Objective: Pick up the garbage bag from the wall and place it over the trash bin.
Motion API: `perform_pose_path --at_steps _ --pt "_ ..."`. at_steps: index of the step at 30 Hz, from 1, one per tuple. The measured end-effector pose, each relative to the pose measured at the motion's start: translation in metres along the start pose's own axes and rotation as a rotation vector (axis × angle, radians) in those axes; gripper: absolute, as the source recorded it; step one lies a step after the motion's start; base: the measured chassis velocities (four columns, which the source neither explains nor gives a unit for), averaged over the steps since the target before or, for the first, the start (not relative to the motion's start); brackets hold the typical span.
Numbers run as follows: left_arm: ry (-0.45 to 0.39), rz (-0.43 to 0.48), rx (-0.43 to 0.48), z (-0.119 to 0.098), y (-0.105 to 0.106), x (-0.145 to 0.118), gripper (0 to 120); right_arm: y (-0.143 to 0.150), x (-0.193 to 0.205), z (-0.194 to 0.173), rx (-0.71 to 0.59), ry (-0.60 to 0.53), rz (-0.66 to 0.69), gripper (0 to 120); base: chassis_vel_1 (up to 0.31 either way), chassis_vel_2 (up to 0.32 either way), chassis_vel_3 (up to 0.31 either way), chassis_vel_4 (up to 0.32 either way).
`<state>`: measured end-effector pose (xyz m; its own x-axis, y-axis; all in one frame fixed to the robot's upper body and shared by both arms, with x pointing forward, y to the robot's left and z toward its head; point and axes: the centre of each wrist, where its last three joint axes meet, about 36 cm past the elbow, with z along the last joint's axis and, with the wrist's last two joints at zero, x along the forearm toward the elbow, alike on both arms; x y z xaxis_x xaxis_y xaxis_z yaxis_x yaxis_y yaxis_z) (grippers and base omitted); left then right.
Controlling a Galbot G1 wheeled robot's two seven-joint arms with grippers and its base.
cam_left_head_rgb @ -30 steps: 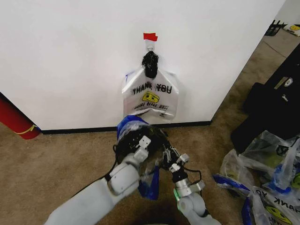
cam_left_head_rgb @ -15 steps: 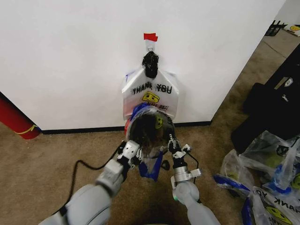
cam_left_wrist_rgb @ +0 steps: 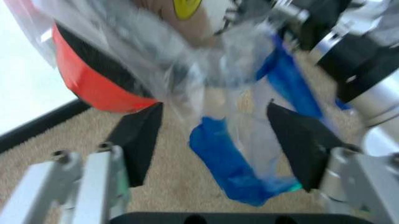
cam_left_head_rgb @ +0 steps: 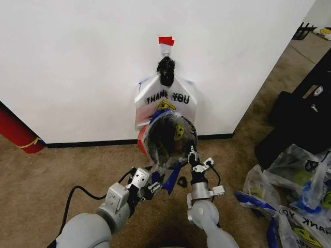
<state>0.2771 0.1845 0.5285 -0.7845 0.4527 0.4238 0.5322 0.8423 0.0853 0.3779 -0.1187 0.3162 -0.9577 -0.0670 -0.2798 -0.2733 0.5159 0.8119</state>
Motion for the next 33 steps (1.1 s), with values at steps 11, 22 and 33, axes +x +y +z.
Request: perform_pose_path --at_steps 11,22,33 --pt "0.014 0.056 0.044 0.003 -0.010 0.003 100 0.012 -0.002 0.001 -0.006 -0.034 0.026 0 0.000 0.000 0.000 0.000" --pt "0.030 -0.068 -0.022 0.038 0.003 -0.045 100 0.046 0.001 0.002 -0.052 -0.030 0.060 0 0.000 0.000 0.000 0.000" --pt "0.083 -0.202 -0.104 0.080 0.034 -0.085 100 0.070 0.011 -0.008 -0.086 -0.016 0.080 0 0.000 0.000 0.000 0.000"
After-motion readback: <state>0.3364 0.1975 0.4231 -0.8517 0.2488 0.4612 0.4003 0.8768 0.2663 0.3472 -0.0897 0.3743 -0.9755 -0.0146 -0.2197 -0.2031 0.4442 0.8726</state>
